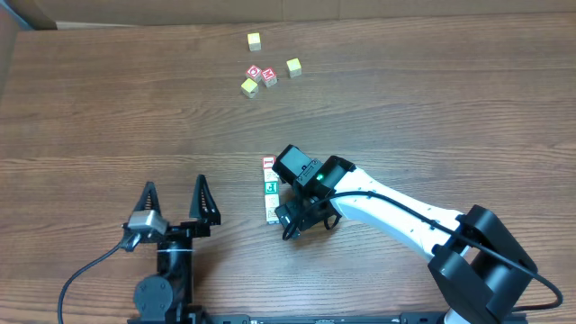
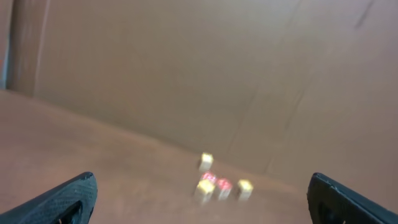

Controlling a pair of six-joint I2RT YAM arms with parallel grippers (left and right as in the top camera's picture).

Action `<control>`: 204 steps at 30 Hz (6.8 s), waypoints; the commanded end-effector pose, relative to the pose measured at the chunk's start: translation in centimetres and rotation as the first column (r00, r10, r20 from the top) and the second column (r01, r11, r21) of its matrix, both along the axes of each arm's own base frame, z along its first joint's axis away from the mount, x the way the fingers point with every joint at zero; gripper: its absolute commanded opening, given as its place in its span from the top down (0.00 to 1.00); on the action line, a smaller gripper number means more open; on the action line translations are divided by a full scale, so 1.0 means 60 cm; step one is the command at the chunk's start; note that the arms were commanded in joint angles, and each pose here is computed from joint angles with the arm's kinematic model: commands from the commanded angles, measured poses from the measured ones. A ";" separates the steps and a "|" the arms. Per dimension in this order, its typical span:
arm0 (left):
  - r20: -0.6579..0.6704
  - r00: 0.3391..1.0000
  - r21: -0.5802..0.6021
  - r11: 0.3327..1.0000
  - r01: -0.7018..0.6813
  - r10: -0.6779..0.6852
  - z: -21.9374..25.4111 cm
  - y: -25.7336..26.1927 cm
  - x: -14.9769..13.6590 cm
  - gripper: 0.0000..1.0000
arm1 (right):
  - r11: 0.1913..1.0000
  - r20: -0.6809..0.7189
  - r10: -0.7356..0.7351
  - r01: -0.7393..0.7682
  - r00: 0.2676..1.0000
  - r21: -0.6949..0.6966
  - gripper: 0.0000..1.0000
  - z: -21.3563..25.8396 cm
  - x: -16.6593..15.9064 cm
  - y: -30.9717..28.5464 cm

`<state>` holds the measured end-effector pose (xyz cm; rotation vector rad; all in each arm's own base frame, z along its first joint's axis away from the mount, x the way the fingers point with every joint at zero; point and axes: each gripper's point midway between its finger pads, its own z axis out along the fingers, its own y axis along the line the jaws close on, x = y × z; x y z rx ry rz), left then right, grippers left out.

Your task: Flip 5 blocks

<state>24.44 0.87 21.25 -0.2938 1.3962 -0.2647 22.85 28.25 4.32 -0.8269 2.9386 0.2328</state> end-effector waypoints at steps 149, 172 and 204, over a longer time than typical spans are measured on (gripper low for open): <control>-0.229 0.973 0.377 0.925 0.050 0.041 -0.094 -0.005 0.003 0.00 | 0.848 0.820 -0.495 -0.044 0.289 0.527 0.00 0.579 -0.009 -0.354; -0.229 0.973 0.377 0.925 0.050 0.041 -0.094 -0.004 0.003 0.01 | 0.773 0.717 -0.615 -0.432 -0.328 0.466 0.00 0.753 -0.186 -0.399; -0.229 0.973 0.377 0.925 0.050 0.041 -0.094 -0.005 0.003 0.00 | 0.780 0.726 -0.608 -0.415 -0.322 0.469 0.00 0.525 -0.085 -0.384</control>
